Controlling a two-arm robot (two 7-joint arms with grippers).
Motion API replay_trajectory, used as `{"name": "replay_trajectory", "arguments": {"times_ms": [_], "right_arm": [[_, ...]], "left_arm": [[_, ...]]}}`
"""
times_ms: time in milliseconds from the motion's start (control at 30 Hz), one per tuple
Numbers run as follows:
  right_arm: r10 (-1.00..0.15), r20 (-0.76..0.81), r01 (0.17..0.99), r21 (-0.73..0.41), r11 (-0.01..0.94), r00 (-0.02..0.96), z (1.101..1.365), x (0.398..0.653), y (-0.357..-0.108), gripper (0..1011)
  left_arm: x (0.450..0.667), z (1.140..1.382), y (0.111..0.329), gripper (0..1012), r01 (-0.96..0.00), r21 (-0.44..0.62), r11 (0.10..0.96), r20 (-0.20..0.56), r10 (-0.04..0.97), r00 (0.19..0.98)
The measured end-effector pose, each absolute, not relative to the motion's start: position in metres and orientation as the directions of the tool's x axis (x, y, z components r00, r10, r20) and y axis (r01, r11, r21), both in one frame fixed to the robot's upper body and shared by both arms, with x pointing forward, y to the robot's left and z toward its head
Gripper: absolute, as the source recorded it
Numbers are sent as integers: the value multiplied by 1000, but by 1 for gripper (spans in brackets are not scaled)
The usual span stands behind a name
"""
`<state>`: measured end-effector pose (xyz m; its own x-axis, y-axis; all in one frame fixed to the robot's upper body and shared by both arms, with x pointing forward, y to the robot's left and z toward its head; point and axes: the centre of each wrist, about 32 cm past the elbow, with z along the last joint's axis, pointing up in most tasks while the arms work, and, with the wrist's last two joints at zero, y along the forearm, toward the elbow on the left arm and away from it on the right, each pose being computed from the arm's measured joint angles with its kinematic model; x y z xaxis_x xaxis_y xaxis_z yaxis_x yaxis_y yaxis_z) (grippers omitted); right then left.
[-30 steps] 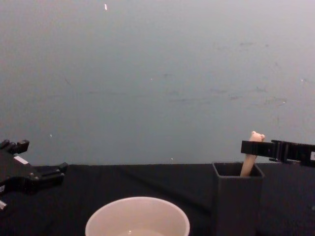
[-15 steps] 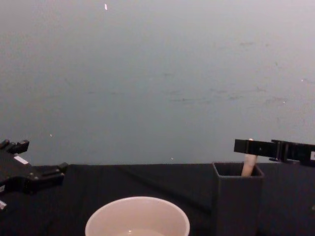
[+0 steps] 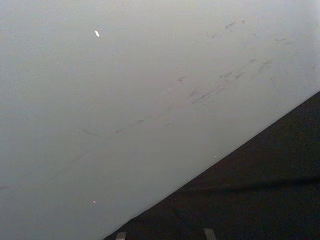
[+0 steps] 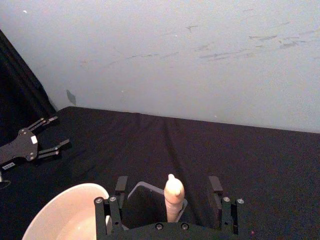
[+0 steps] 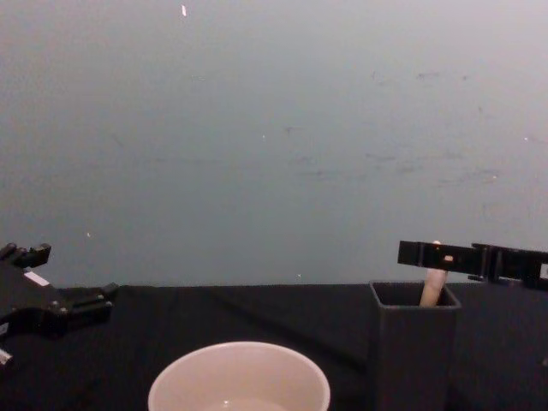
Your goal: Pick up the stirring spoon with one hand, stir inside the cup, then place it back in its original position.
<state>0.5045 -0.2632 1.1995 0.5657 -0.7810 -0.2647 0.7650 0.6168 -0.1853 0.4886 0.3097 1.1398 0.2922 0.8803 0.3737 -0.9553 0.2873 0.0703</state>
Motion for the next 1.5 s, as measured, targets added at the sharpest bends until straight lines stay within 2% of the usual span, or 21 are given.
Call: {"name": "replay_trajectory", "arguments": {"times_ms": [33,300,433,633,767,967,1200,1500], "right_arm": [[-781,-265,765,-185,617,566,1199,505,-263,1003],[-791,-218,790,-114,602,571,1204,504,-262,1000],[-824,-182,836,-26,549,536,1210,505,-261,1000],[-921,-69,922,87,377,383,1211,505,-257,1000],[-949,-23,947,79,311,314,1202,505,-256,1000],[-972,82,975,-10,222,222,1165,496,-253,1000],[-967,139,976,-80,203,212,1136,488,-250,1000],[-968,145,975,-117,190,206,1125,489,-249,1000]], "left_arm": [[489,1140,310,1001,-955,70,287,374,880,292],[489,1140,310,1001,-955,70,287,374,880,292],[489,1140,310,1001,-955,70,287,374,880,292],[489,1140,310,1002,-955,70,287,374,880,292],[489,1140,310,1001,-955,70,287,374,880,292],[489,1140,310,1001,-955,70,287,374,880,292],[489,1140,310,1002,-955,70,287,374,880,292],[489,1140,310,1002,-955,70,287,374,880,292]]}}
